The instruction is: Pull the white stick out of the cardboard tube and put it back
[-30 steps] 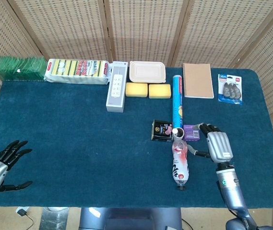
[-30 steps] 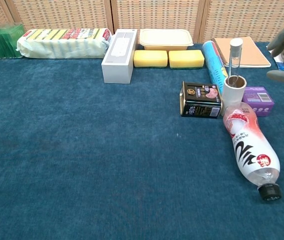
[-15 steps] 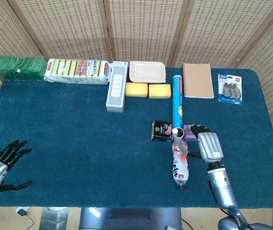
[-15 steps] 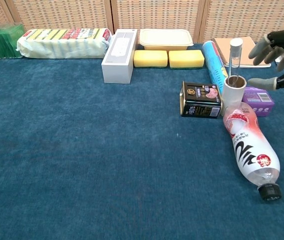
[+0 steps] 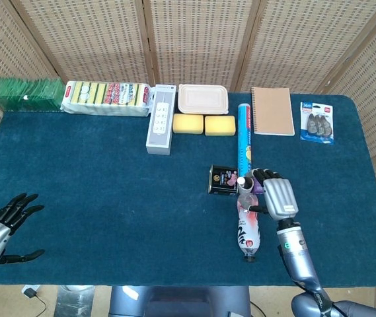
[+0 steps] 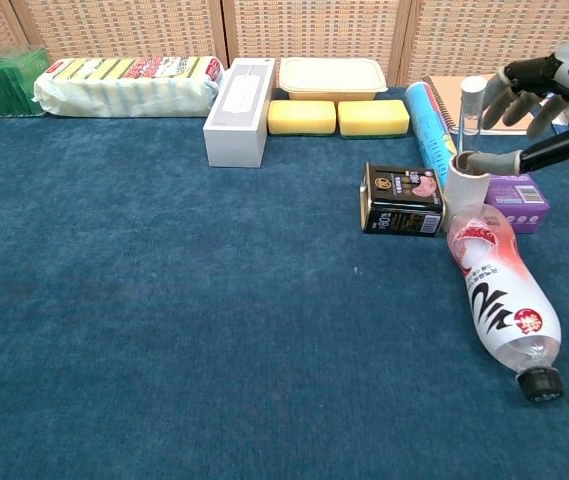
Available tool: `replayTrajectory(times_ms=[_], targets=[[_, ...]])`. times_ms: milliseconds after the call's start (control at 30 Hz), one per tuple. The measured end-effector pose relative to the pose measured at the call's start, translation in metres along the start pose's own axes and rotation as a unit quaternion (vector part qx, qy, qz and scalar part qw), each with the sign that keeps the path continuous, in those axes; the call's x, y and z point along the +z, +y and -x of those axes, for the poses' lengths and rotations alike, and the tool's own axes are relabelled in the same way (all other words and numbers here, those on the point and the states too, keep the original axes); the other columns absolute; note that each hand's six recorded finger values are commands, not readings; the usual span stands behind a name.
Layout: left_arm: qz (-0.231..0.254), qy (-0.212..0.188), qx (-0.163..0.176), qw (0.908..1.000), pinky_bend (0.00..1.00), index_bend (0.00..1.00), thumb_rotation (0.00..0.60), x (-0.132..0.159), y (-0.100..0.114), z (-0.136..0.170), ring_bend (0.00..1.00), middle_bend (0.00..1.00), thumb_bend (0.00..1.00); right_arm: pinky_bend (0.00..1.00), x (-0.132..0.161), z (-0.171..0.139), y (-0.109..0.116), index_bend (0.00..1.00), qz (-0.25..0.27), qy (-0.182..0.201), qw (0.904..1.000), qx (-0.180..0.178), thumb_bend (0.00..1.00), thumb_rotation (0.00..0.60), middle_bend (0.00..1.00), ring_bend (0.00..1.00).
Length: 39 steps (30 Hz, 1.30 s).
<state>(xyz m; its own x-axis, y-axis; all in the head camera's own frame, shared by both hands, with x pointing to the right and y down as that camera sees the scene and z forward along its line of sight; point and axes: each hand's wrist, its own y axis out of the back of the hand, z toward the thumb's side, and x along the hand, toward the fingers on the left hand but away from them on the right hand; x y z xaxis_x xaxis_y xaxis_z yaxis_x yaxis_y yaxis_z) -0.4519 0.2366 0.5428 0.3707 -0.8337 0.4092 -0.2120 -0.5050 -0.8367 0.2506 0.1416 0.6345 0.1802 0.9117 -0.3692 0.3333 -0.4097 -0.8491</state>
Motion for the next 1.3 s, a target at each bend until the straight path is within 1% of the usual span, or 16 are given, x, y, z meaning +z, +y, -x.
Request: replayTrajectory(times_ms=[667, 1067, 1233, 1300], targets=[[0.002, 0.002, -0.001, 1.0000, 0.24, 0.16, 0.465, -0.002, 0.000, -0.001, 0.03, 0.08, 0.11, 0.39, 0.012, 0.012, -0.009, 0.38, -0.008, 0.000, 1.0000, 0.000, 0.27, 0.436, 0.41, 0.37], [-0.001, 0.006, -0.006, 1.0000, 0.24, 0.16, 0.464, -0.002, -0.003, -0.004, 0.03, 0.08, 0.11, 0.40, 0.015, 0.022, -0.008, 0.42, -0.021, 0.001, 0.9998, -0.005, 0.28, 0.435, 0.44, 0.39], [-0.002, 0.008, -0.009, 0.9999, 0.24, 0.16, 0.463, -0.002, -0.004, -0.006, 0.03, 0.08, 0.11, 0.40, 0.016, 0.024, -0.007, 0.43, -0.023, 0.000, 0.9997, -0.005, 0.28, 0.456, 0.45, 0.41], [-0.002, 0.008, -0.008, 0.9999, 0.24, 0.16, 0.461, -0.002, -0.004, -0.006, 0.03, 0.08, 0.11, 0.40, 0.016, 0.024, -0.007, 0.44, -0.024, 0.000, 0.9997, -0.004, 0.28, 0.475, 0.45, 0.41]])
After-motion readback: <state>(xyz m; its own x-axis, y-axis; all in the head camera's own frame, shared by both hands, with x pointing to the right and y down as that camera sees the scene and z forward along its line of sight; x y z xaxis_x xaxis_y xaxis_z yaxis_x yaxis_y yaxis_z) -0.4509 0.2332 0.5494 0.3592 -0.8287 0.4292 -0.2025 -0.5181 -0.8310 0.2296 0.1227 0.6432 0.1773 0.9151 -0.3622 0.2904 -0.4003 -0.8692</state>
